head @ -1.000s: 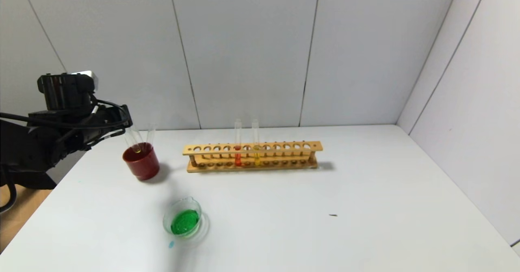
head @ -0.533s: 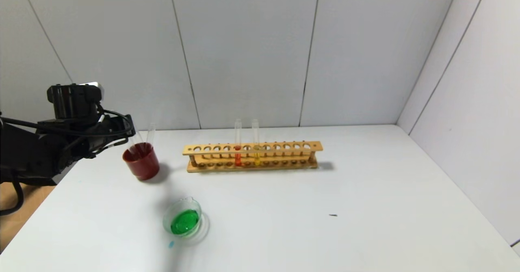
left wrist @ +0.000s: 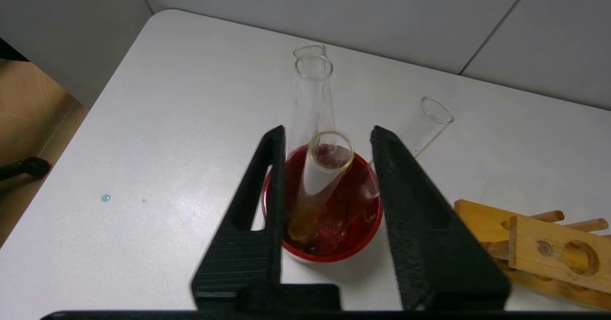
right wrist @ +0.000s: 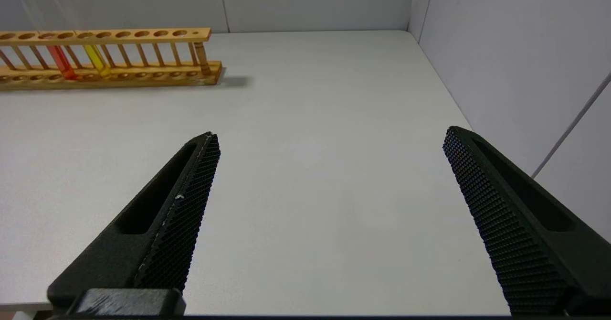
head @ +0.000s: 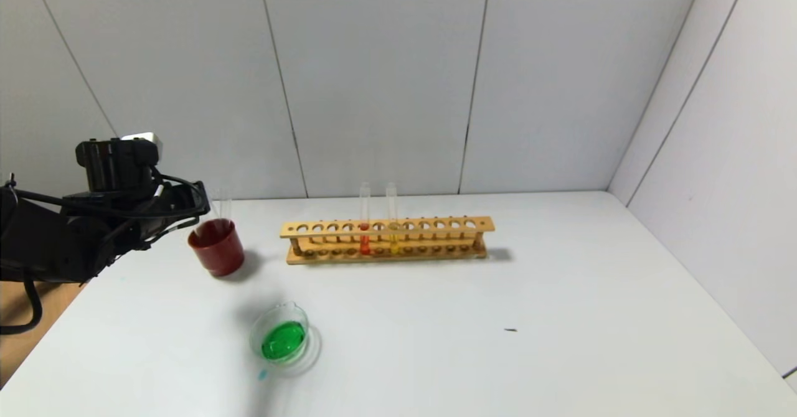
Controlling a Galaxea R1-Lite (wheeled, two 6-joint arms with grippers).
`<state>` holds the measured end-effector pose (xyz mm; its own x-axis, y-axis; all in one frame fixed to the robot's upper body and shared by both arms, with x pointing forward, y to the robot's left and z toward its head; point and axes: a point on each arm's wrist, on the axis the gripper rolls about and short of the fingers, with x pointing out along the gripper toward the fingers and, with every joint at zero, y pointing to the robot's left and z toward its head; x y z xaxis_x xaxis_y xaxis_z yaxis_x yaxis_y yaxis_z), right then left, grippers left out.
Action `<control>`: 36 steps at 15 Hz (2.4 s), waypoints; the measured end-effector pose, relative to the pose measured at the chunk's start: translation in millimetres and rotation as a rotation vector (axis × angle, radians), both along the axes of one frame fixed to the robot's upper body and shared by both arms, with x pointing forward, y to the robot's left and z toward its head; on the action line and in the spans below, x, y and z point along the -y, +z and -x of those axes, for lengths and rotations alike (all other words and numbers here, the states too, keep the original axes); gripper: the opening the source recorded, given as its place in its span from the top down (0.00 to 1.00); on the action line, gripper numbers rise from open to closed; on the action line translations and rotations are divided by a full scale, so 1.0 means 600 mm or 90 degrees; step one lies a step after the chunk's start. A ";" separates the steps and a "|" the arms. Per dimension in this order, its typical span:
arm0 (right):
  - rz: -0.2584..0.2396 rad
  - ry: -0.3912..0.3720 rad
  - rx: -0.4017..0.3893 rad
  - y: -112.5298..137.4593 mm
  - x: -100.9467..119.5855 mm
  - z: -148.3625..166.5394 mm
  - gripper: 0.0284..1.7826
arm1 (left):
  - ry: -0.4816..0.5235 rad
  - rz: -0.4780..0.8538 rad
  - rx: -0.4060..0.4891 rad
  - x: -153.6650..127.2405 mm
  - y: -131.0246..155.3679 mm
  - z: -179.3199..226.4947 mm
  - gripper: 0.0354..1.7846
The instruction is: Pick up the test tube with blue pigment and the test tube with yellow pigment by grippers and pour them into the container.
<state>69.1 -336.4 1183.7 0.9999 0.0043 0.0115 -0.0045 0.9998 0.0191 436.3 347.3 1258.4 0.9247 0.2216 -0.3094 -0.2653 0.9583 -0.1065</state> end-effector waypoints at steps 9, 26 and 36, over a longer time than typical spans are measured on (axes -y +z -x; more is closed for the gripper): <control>0.001 0.000 0.000 0.000 0.000 0.000 0.04 | 0.003 0.000 0.029 -0.002 0.005 0.005 0.02; 0.001 0.000 0.000 0.000 0.000 0.000 0.04 | -0.002 -0.137 0.092 -0.011 0.084 0.137 0.02; 0.000 0.000 0.000 0.000 0.000 0.000 0.04 | 0.043 -0.189 0.072 -0.002 0.123 0.382 0.02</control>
<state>69.1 -336.4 1183.7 0.9999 0.0043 0.0115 -0.0045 0.9998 0.0191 206.9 348.7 1331.9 0.9296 0.3491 -0.1183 -0.3319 0.9324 0.1431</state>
